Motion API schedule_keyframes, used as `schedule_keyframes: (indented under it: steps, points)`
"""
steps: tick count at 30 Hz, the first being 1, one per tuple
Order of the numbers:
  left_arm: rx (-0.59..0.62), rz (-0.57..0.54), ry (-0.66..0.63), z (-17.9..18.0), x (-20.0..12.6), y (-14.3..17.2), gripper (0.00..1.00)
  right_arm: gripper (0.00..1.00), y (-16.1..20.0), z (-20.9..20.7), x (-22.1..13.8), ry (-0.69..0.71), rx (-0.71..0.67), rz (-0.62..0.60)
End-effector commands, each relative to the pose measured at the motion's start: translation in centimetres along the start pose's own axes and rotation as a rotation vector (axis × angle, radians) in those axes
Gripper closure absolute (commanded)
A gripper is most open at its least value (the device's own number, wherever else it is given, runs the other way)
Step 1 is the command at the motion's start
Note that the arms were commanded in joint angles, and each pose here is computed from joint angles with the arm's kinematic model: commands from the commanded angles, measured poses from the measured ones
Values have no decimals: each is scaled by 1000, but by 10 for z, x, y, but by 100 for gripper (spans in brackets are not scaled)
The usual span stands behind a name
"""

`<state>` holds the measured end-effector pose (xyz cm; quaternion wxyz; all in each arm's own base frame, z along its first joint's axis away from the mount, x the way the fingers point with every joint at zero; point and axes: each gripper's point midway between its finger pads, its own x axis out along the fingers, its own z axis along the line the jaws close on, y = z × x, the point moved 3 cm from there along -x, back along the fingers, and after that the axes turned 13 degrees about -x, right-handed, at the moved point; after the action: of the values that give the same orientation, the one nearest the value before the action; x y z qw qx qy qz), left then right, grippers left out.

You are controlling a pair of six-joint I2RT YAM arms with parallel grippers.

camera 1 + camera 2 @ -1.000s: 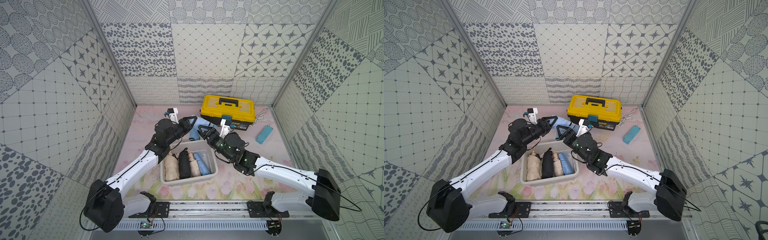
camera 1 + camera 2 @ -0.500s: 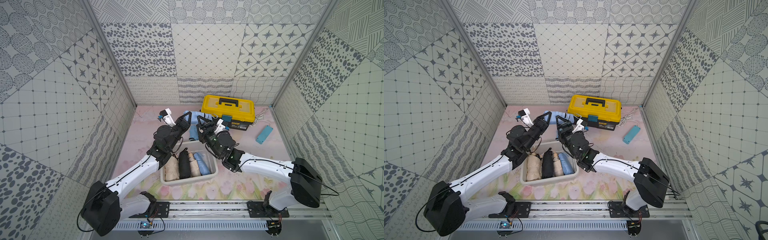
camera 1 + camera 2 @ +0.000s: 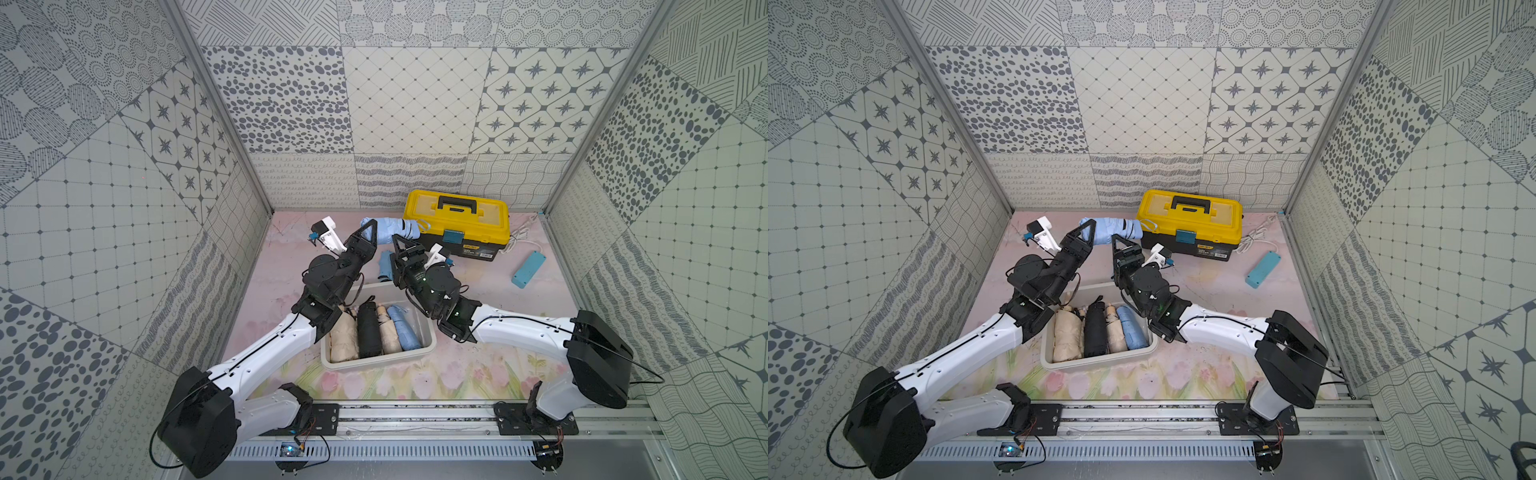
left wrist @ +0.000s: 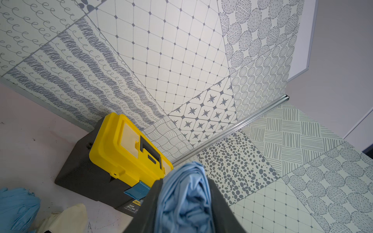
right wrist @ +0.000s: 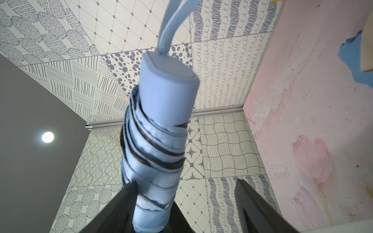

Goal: Put the umbrella into the storage box
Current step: Pick up the umbrella from the center of the board.

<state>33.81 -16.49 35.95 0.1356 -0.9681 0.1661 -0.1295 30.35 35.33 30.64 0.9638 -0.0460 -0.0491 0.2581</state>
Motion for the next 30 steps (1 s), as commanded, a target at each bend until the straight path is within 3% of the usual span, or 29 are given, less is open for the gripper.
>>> schedule_keyframes:
  steps: [1, 8, 14, 24, 30]
  points:
    - [-50, -56, 172, -38, -7, -13, 100, 19, 3, 30, 7, -114, 8, 5]
    - [-92, -83, 103, -23, -9, -15, 100, 20, 4, 34, 6, -133, -12, 3]
    - [-122, -122, 44, -11, -11, -20, 100, 20, 4, 15, -3, -51, -4, -7]
    - [-158, -98, 22, -5, -15, -14, 100, 19, 8, 20, 13, -99, -16, 0]
    - [-172, -84, 18, -4, -18, -11, 100, 34, 3, 23, 24, -112, -29, -9]
